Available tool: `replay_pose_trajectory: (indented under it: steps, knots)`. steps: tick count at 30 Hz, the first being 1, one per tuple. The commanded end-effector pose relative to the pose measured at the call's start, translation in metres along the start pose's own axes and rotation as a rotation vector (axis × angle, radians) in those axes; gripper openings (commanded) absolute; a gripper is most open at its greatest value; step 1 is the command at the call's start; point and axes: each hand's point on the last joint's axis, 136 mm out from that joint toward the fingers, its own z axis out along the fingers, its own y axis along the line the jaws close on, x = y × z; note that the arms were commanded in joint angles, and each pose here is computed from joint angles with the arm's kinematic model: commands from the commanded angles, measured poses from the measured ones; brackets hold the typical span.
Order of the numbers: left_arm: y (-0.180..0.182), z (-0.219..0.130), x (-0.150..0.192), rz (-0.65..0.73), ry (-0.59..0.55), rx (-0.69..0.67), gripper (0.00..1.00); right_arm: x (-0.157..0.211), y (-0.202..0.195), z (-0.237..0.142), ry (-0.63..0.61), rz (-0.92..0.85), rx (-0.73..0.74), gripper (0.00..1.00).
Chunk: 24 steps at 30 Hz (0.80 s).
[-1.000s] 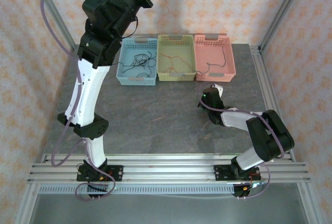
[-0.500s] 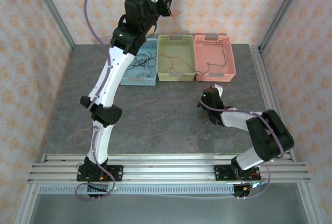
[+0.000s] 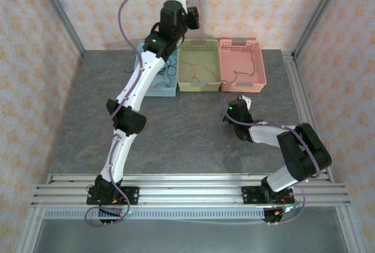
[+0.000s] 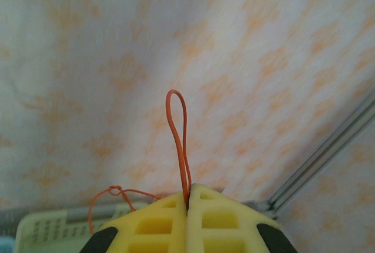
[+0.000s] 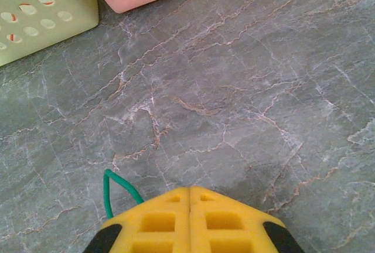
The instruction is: Untangle the cables
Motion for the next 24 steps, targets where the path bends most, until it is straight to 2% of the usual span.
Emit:
replay_pose_trajectory:
  steps: [1, 6, 7, 9, 11, 13, 15, 17, 21, 24]
  knots:
    - [0.030, 0.022, 0.064, 0.036, 0.156, -0.081, 0.00, -0.014, 0.010, 0.001, -0.031, 0.016, -0.021, 0.00]
    - [0.056, 0.036, 0.128, 0.044, 0.297, -0.132, 0.01, -0.014, 0.010, 0.001, -0.029, 0.017, -0.023, 0.00]
    - [0.060, 0.035, 0.136, 0.052, 0.323, -0.149, 0.04, -0.014, 0.011, 0.001, -0.029, 0.018, -0.025, 0.00]
    - [0.063, 0.030, 0.139, 0.066, 0.348, -0.163, 0.16, -0.013, 0.010, 0.001, -0.026, 0.017, -0.024, 0.00]
    - [0.056, 0.022, 0.135, 0.071, 0.360, -0.147, 0.42, -0.013, 0.011, 0.002, -0.027, 0.019, -0.027, 0.00]
    - [0.048, 0.011, 0.128, 0.087, 0.364, -0.137, 0.55, -0.013, 0.011, 0.002, -0.024, 0.019, -0.028, 0.00]
    - [0.039, -0.003, 0.120, 0.113, 0.363, -0.137, 0.62, -0.013, 0.013, 0.004, -0.022, 0.016, -0.034, 0.00]
    - [0.027, -0.020, 0.116, 0.145, 0.368, -0.128, 0.66, -0.012, 0.017, 0.005, -0.017, 0.018, -0.047, 0.00]
    - [0.012, -0.066, 0.101, 0.155, 0.339, -0.120, 0.66, -0.011, 0.023, 0.005, -0.021, 0.032, -0.087, 0.00]
    - [0.006, -0.117, 0.084, 0.109, 0.281, -0.089, 0.64, -0.013, 0.029, 0.002, -0.030, 0.033, -0.112, 0.00]
